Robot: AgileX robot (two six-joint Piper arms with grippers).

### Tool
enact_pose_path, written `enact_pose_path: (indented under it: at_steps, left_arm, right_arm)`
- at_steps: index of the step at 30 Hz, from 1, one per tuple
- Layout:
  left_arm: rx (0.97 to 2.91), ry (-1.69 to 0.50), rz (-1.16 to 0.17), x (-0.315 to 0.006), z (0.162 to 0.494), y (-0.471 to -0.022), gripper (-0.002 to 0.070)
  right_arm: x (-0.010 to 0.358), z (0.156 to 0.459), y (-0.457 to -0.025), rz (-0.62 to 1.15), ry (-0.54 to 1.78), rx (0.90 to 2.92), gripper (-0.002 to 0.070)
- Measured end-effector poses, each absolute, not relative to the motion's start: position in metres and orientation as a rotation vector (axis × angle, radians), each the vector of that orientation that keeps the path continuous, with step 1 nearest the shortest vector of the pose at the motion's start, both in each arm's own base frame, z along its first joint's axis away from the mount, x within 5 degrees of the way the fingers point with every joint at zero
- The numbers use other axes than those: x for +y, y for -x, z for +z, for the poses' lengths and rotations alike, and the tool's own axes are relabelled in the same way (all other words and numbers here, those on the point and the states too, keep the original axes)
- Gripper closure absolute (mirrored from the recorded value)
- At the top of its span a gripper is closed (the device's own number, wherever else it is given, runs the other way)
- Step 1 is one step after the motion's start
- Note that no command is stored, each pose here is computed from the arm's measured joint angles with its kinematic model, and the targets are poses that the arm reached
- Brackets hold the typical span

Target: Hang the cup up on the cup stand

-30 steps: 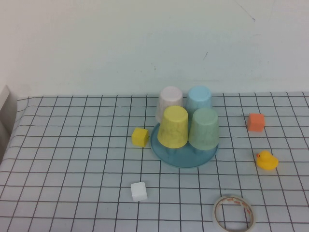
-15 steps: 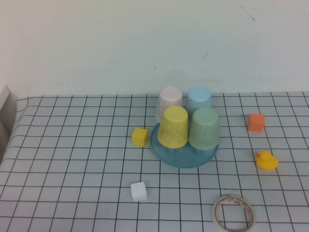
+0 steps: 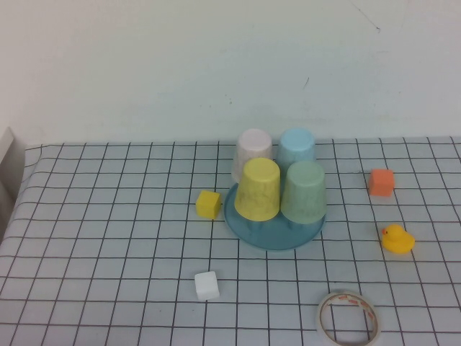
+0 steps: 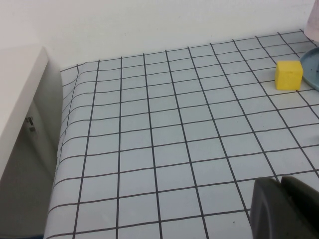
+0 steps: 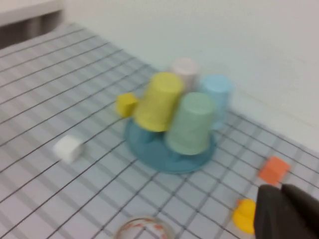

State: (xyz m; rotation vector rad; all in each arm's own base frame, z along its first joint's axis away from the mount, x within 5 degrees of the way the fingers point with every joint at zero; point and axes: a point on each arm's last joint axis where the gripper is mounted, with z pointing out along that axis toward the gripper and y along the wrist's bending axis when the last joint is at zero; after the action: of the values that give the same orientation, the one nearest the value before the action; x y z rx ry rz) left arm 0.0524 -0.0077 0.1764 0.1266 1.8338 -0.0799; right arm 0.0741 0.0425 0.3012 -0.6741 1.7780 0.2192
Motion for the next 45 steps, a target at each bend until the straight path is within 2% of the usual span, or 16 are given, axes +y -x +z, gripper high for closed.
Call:
enact_pose_path:
  at_steps: [11,20,32,39,42,45]
  left_arm:
    - [1.834,-0.125,-0.082,-0.008,0.176,-0.052,0.0675]
    - [1.834,-0.124,-0.084,-0.008,0.176,-0.052,0.0675]
    - [1.834,-0.124,-0.084,-0.008,0.176,-0.052,0.0675]
    - [1.834,-0.124,-0.084,-0.008,0.176,-0.052,0.0675]
    - [1.834,-0.124,-0.084,-0.008,0.176,-0.052,0.0675]
    - [1.833,-0.124,-0.084,-0.008,0.176,-0.052,0.0675]
  right_arm:
    - [0.003,0.305,-0.074,0.014,0.114,1.842,0.0678]
    - [-0.012,0.308,-0.062,-0.106,-0.081,1.798,0.0678]
    - [-0.012,0.308,-0.061,-0.123,-0.059,1.795,0.0678]
    - [-0.001,0.314,-0.046,-0.171,0.203,1.687,0.0678]
    - [0.0,0.307,-0.041,-0.199,0.218,1.647,0.0678]
    - [-0.001,0.286,-0.042,-0.217,0.192,1.644,0.0678]
